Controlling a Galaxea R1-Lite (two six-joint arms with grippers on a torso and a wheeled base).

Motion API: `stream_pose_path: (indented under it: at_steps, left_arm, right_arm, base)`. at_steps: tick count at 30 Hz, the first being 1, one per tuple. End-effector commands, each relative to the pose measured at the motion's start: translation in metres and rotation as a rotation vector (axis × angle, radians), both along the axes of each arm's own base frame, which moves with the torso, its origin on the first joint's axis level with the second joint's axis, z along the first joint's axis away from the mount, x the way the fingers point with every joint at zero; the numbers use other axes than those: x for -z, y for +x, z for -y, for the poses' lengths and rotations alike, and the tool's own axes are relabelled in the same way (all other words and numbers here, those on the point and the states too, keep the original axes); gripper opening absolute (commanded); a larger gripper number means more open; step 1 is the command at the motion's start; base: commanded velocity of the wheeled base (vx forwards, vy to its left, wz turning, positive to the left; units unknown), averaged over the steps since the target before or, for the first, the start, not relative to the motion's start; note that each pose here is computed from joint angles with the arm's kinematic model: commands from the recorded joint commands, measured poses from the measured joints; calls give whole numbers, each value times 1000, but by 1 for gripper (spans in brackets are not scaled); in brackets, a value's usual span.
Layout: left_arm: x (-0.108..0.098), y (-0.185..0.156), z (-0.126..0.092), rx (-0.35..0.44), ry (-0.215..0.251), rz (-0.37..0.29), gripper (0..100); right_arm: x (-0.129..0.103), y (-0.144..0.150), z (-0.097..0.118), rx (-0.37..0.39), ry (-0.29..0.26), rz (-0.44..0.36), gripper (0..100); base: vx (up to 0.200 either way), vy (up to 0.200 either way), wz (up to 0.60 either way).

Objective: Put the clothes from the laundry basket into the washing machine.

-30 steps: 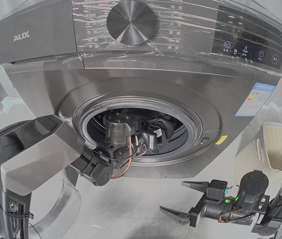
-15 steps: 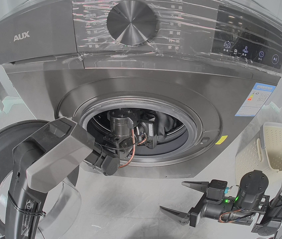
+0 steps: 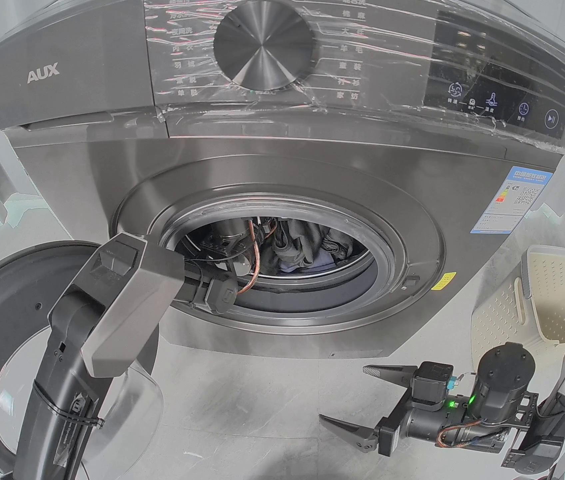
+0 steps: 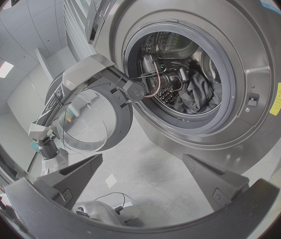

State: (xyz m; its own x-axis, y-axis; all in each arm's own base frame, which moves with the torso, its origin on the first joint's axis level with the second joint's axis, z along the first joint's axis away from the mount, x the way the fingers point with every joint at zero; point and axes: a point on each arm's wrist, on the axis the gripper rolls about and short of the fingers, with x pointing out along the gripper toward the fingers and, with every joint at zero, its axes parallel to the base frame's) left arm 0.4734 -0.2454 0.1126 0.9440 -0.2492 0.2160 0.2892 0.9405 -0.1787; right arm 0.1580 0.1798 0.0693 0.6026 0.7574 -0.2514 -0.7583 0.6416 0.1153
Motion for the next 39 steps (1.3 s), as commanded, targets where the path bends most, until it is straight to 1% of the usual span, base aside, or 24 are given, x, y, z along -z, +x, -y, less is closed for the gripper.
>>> stream_pose_path:
  at_steps: [1,4,5,6,7,8,9,11,18,20,23,25,26,27,31,33,34,35,39]
  left_arm:
    - [20,8,0,-10,8,-19,0]
    - [24,6,1,-6,16,-31,0]
    - [27,4,3,-1,22,-43,100]
    - [31,1,4,1,32,-65,100]
    - [40,-5,5,11,58,-108,100]
    - [42,-10,5,23,71,-129,100]
    - [39,-18,4,40,86,-153,100]
    - [38,-23,6,57,89,-157,100]
    - [35,-26,5,59,82,-153,100]
    - [31,-30,5,62,83,-151,100]
    - [22,-44,7,78,95,-167,100]
    - [18,-61,6,101,119,-200,100]
    - [18,-61,6,101,119,-200,100]
    - [18,-73,3,120,148,-231,100]
    - [21,-97,-6,146,209,-296,100]
    - [24,-103,-11,149,228,-310,100]
    - [24,-103,-11,149,228,-310,100]
    - [26,-108,-14,149,240,-325,100]
    - [24,-119,-20,154,253,-341,100]
  right_arm:
    - [3,1,-1,1,-10,-9,100]
    - [3,1,0,3,-10,-9,100]
    - [3,1,0,4,-10,-9,100]
    - [3,2,0,6,-10,-9,100]
    - [3,2,1,9,-9,-8,100]
    - [3,2,1,9,-9,-8,100]
    - [3,2,1,9,-10,-9,100]
    - [3,2,1,8,-9,-6,100]
    - [2,2,1,7,-6,-3,100]
    - [2,2,1,8,-6,-3,100]
    - [1,2,1,10,-5,-2,100]
    - [1,2,2,10,-6,-3,100]
    - [1,2,2,10,-6,-3,100]
    - [1,2,2,12,-6,-3,100]
    - [1,2,2,10,-6,-3,100]
    - [1,2,1,8,-5,-2,100]
    - [1,2,1,8,-5,-2,100]
    - [1,1,1,7,-6,-3,100]
    - [1,1,1,5,-5,-2,100]
  base:
    - [0,0,0]
    - [0,0,0]
    - [0,0,0]
    - [0,0,0]
    - [0,0,0]
    - [0,0,0]
    - [0,0,0]
    - [0,0,0]
    - [0,0,0]
    - [0,0,0]
    - [0,0,0]
    - [0,0,0]
    - [0,0,0]
    - [0,0,0]
    - [0,0,0]
    - [0,0,0]
    - [0,0,0]
    - [0,0,0]
    - [0,0,0]
